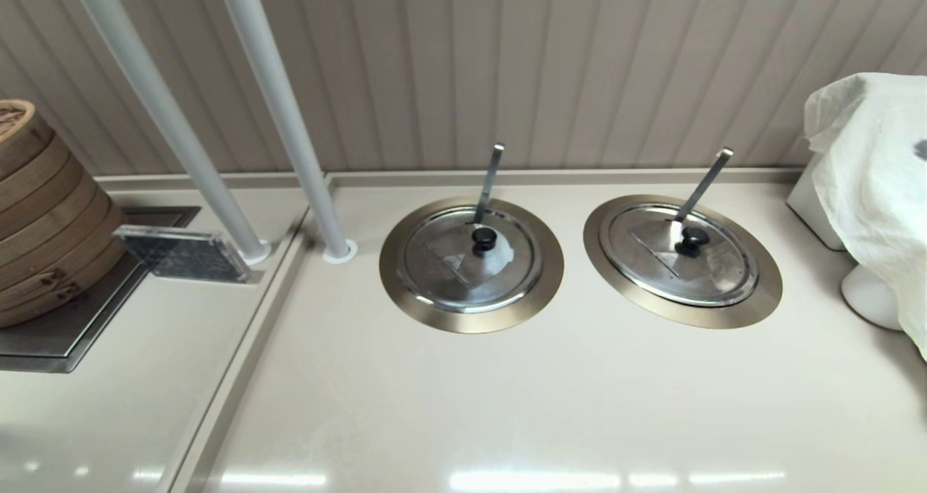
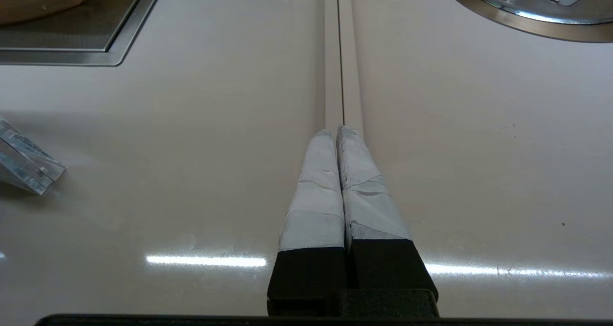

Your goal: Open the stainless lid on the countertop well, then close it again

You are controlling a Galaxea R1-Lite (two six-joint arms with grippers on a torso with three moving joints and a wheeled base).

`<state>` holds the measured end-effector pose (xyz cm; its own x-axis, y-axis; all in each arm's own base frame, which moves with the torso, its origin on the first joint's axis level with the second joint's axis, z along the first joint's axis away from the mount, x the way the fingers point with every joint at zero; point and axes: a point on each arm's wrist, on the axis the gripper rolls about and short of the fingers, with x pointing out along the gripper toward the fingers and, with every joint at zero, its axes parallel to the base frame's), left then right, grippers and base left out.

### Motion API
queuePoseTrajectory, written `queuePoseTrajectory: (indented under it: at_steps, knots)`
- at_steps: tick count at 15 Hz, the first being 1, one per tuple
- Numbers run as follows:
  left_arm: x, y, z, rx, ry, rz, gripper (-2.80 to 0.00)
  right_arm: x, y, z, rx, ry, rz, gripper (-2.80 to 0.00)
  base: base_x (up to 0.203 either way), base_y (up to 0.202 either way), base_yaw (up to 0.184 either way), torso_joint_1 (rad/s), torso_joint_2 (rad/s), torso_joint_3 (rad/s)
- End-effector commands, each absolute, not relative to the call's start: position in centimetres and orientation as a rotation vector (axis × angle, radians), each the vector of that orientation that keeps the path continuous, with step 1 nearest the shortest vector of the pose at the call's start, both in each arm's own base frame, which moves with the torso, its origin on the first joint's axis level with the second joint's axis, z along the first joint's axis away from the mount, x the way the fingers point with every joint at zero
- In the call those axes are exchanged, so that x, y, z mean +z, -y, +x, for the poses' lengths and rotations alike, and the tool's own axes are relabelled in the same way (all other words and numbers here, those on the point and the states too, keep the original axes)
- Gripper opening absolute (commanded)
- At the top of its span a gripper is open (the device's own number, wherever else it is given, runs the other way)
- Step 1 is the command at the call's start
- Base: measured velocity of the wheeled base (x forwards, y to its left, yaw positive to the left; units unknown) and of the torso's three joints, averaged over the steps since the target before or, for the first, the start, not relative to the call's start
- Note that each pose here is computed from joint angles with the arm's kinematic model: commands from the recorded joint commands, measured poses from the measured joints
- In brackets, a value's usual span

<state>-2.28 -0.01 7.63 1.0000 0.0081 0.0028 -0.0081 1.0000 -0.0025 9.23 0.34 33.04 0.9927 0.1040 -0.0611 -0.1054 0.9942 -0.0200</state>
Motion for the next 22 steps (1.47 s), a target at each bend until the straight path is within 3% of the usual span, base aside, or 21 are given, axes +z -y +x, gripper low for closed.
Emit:
queuePoseTrajectory:
  at_steps: [1, 5, 10, 19, 21, 22]
  knots:
    - [7.6, 0.0, -2.3, 0.009, 0.003, -0.003, -2.8, 31.1, -0.2, 1.0, 0.107, 0.075, -0.056, 0.0, 0.0, 0.0, 0.0, 0.0, 0.0, 0.0]
    - [7.6, 0.0, -2.3, 0.008, 0.003, -0.003, -2.8, 24.1, -0.2, -4.2, 0.112, -0.067, -0.104, 0.0, 0.0, 0.0, 0.0, 0.0, 0.0, 0.0]
    - [7.6, 0.0, -2.3, 0.009, 0.003, -0.003, -2.8, 20.2, -0.5, -4.1, 0.048, -0.14, -0.098, 0.0, 0.0, 0.0, 0.0, 0.0, 0.0, 0.0]
    - [7.6, 0.0, -2.3, 0.008, 0.003, -0.003, -2.8, 9.3, -0.3, -3.5, 0.171, -0.069, -0.133, 0.0, 0.0, 0.0, 0.0, 0.0, 0.0, 0.0]
    - [7.6, 0.0, -2.3, 0.009, 0.003, -0.003, -2.8, 8.5, -0.3, -2.7, 0.16, 0.013, -0.096, 0.0, 0.0, 0.0, 0.0, 0.0, 0.0, 0.0]
    - [7.6, 0.0, -2.3, 0.009, 0.003, -0.003, -2.8, 8.4, -0.3, -2.7, 0.156, 0.007, -0.061, -2.8, 0.0, 0.0, 0.0, 0.0, 0.0, 0.0]
